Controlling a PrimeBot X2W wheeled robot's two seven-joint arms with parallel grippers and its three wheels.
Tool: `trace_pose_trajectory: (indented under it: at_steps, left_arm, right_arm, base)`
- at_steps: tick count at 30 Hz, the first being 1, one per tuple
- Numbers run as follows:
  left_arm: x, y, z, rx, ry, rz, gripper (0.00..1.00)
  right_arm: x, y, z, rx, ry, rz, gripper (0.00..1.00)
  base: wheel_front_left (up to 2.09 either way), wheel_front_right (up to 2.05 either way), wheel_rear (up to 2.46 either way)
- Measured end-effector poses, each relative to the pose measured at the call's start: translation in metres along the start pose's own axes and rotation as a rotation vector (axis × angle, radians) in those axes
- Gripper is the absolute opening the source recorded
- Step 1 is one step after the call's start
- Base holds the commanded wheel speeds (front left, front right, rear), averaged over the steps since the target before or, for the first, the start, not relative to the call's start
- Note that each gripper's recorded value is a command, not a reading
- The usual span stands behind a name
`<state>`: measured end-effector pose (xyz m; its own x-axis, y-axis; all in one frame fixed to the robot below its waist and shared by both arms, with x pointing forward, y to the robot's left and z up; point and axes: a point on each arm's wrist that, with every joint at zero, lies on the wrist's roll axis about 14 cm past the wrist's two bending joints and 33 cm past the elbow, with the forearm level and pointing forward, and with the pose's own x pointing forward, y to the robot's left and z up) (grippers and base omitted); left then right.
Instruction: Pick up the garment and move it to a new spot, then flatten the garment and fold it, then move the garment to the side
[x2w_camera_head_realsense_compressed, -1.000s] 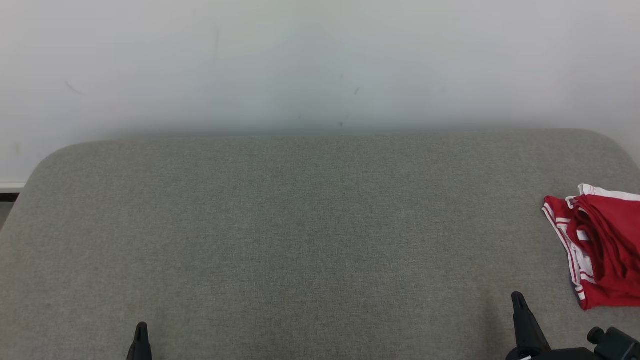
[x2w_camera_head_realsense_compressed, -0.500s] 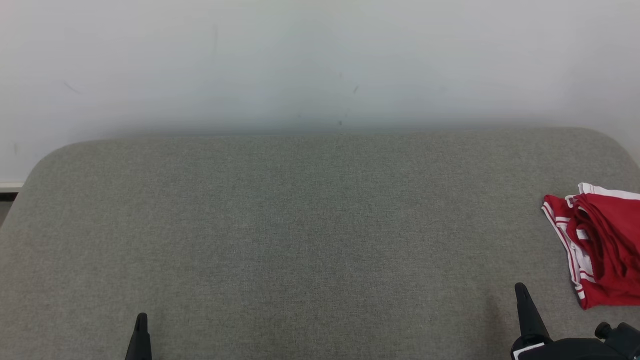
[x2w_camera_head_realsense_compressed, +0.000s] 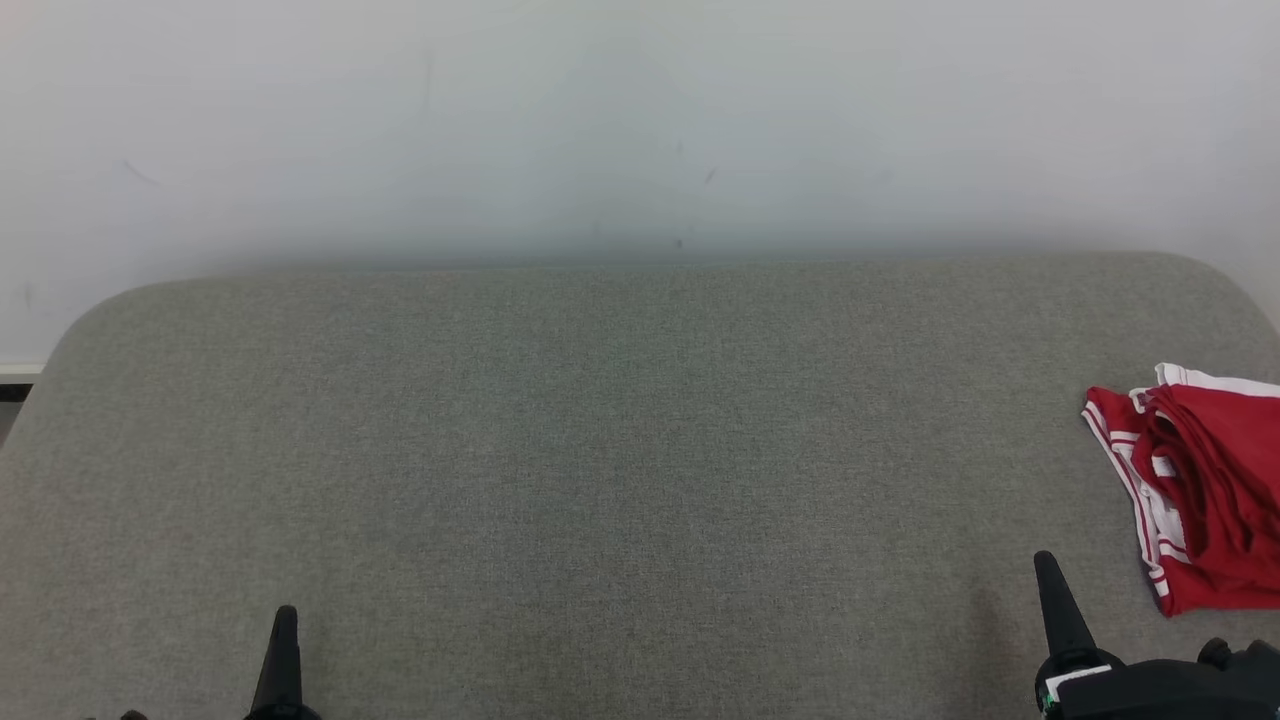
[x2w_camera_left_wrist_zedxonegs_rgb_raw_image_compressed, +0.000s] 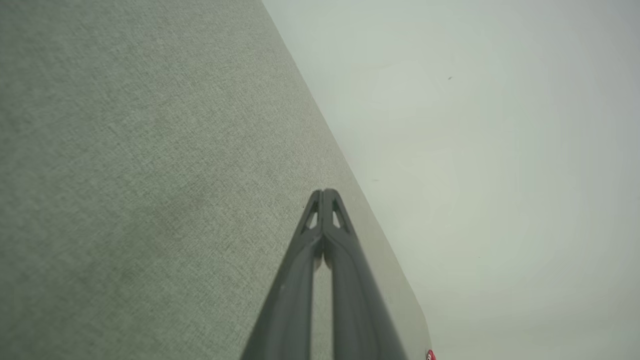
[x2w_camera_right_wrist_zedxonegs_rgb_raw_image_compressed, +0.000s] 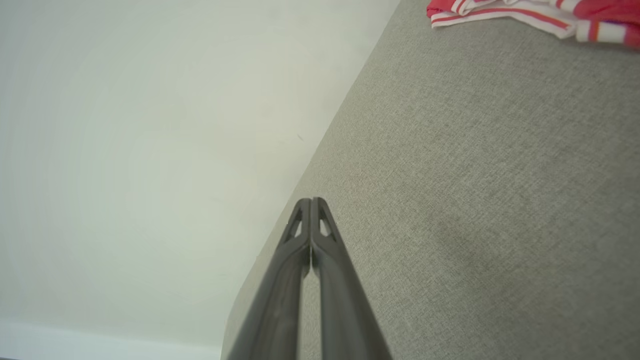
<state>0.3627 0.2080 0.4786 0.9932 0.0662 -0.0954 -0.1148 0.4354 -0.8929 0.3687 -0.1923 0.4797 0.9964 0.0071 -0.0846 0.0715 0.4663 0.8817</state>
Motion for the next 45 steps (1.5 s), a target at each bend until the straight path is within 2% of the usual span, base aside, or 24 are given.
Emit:
trace_pose_trajectory:
  at_steps: [45]
  left_arm:
    - [0.018,-0.023,0.002,-0.371,0.038,-0.074,0.00]
  right_arm:
    - [0.014,0.016,0.016,0.392,-0.022,0.054,0.00]
  base:
    - [0.00,0.00,0.00]
